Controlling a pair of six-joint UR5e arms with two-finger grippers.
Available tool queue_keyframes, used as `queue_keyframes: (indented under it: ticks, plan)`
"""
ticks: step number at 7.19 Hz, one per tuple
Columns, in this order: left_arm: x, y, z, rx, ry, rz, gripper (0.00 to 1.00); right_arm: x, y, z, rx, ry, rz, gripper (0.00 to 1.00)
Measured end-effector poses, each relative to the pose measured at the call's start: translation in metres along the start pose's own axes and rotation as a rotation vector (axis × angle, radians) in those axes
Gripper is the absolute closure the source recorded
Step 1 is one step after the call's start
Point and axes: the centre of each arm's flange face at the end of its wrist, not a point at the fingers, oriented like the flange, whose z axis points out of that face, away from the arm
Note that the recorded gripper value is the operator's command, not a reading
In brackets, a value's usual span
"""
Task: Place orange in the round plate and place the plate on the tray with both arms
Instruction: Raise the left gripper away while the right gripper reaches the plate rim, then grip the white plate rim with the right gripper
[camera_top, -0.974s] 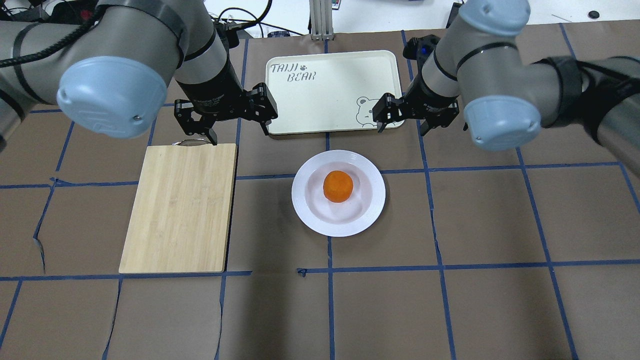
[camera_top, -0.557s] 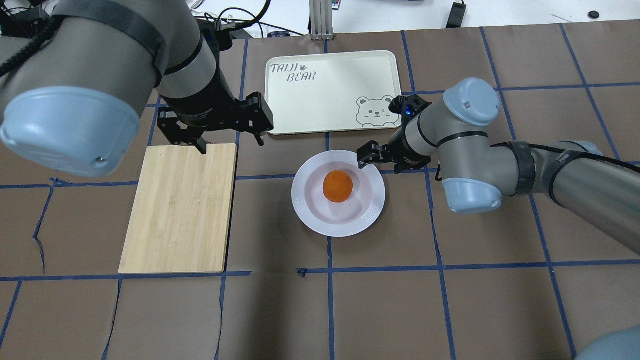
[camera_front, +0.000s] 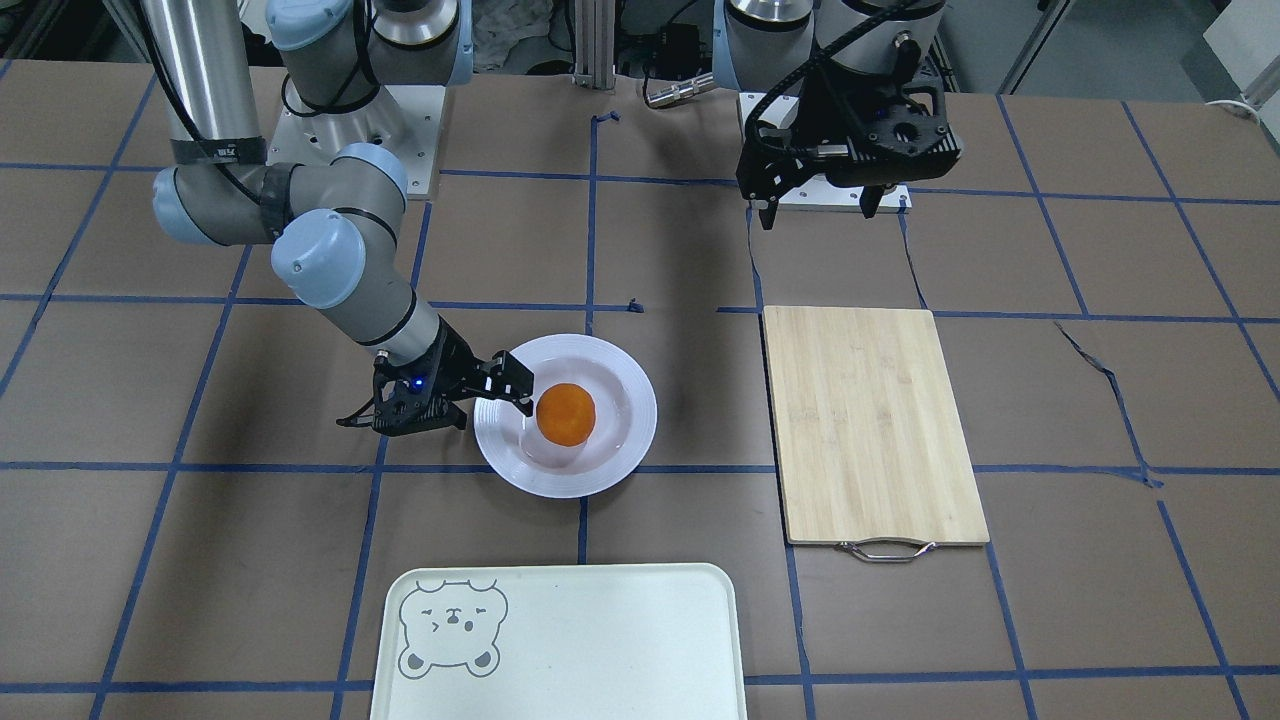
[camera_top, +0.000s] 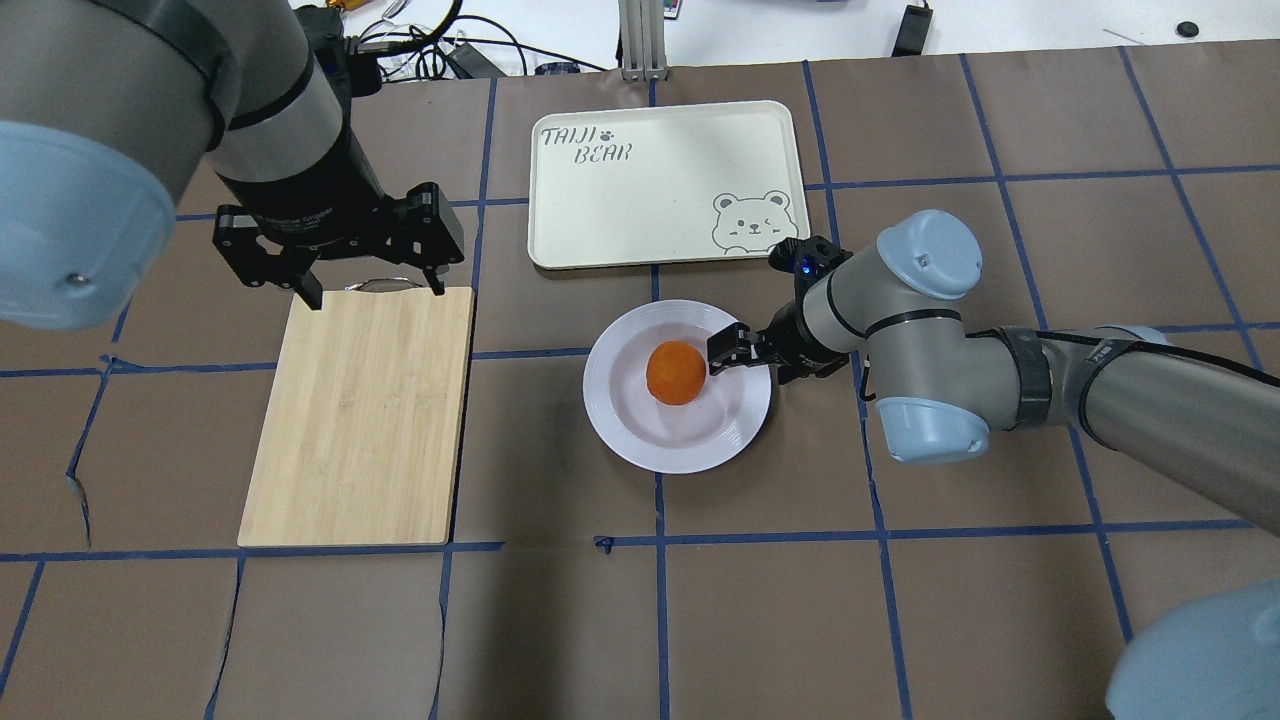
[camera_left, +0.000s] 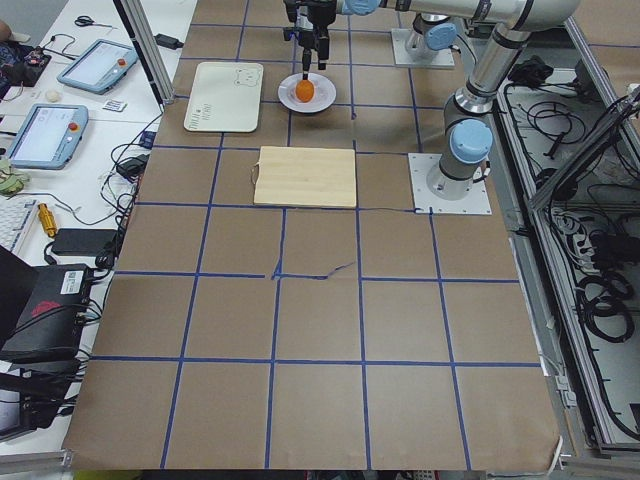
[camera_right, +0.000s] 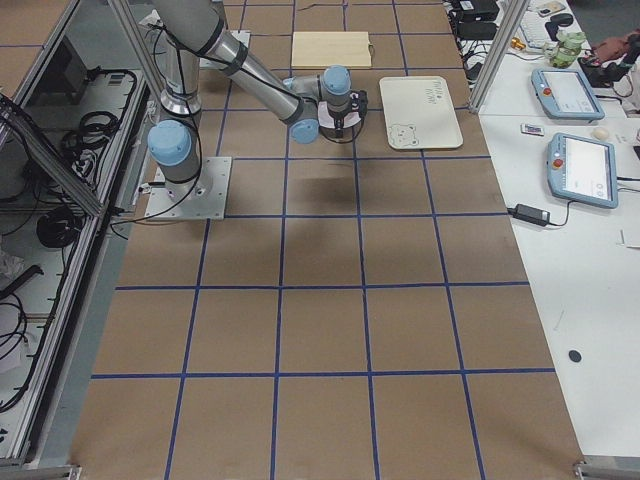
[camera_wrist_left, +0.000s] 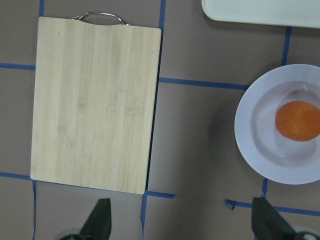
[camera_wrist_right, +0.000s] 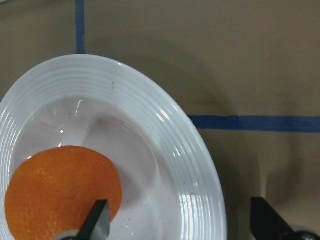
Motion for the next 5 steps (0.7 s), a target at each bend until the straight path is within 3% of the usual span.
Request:
queue_keyframes:
  ticks: [2,5]
  plan:
    - [-0.002,-0.001,0.002,-0.039,0.043,-0.006,0.0,0.003,0.007,0.007,-0.026,-0.001,0.015,0.06]
    - [-0.005,0.008,0.007,-0.025,0.028,0.076,0.0,0.008,0.021,0.018,-0.054,-0.002,0.028,0.47]
